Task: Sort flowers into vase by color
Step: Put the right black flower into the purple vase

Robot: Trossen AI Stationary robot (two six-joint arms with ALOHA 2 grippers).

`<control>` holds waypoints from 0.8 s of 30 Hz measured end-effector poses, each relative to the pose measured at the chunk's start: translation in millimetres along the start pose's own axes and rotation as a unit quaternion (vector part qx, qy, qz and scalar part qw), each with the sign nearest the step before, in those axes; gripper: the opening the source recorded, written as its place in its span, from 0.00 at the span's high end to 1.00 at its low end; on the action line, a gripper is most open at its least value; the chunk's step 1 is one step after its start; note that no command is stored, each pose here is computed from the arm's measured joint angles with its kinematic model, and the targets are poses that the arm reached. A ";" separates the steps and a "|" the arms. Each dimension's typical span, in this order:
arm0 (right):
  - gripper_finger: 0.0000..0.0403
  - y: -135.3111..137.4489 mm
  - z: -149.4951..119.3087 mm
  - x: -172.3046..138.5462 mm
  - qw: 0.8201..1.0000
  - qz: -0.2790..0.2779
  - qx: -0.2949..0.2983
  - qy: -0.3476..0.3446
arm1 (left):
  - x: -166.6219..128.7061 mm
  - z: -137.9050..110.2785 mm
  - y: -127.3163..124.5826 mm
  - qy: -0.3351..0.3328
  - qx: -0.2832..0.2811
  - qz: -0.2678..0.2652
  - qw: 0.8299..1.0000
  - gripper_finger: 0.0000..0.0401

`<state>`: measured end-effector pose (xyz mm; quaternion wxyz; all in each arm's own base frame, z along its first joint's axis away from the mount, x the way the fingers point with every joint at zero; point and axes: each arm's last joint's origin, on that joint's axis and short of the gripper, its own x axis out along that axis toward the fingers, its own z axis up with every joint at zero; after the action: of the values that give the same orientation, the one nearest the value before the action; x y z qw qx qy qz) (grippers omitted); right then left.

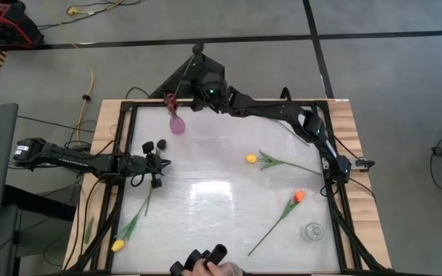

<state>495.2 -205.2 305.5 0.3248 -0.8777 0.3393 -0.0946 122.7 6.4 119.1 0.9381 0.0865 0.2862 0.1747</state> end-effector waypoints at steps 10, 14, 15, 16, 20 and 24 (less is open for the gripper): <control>0.95 -6.5 6.5 -2.6 0.999 -0.025 -0.008 -0.024 | 0.0 -0.1 0.0 0.001 0.000 0.000 1.000 0.97; 0.91 -13.0 11.7 -5.4 0.999 -0.041 0.001 -0.036 | 0.0 -0.1 0.0 0.000 0.000 0.000 1.000 0.97; 0.90 -14.9 12.8 -6.2 0.998 -0.044 0.004 -0.036 | 0.0 -0.1 0.0 0.001 0.000 0.000 1.000 0.97; 0.88 -16.7 13.8 -7.0 0.998 -0.048 0.005 -0.037 | 0.0 -0.1 0.0 0.000 0.000 0.000 1.000 0.97; 0.82 -21.2 17.2 -9.1 0.997 -0.056 0.009 -0.042 | 0.0 -0.1 0.0 0.000 0.000 0.000 1.000 0.97; 0.75 -23.3 19.2 -10.3 0.997 -0.059 0.010 -0.045 | 0.0 -0.1 0.0 0.000 0.000 0.000 1.000 0.97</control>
<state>507.4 -175.7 306.0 0.3428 -0.8960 0.2714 -0.0774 122.6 6.5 119.1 0.9379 0.0867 0.2867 0.1751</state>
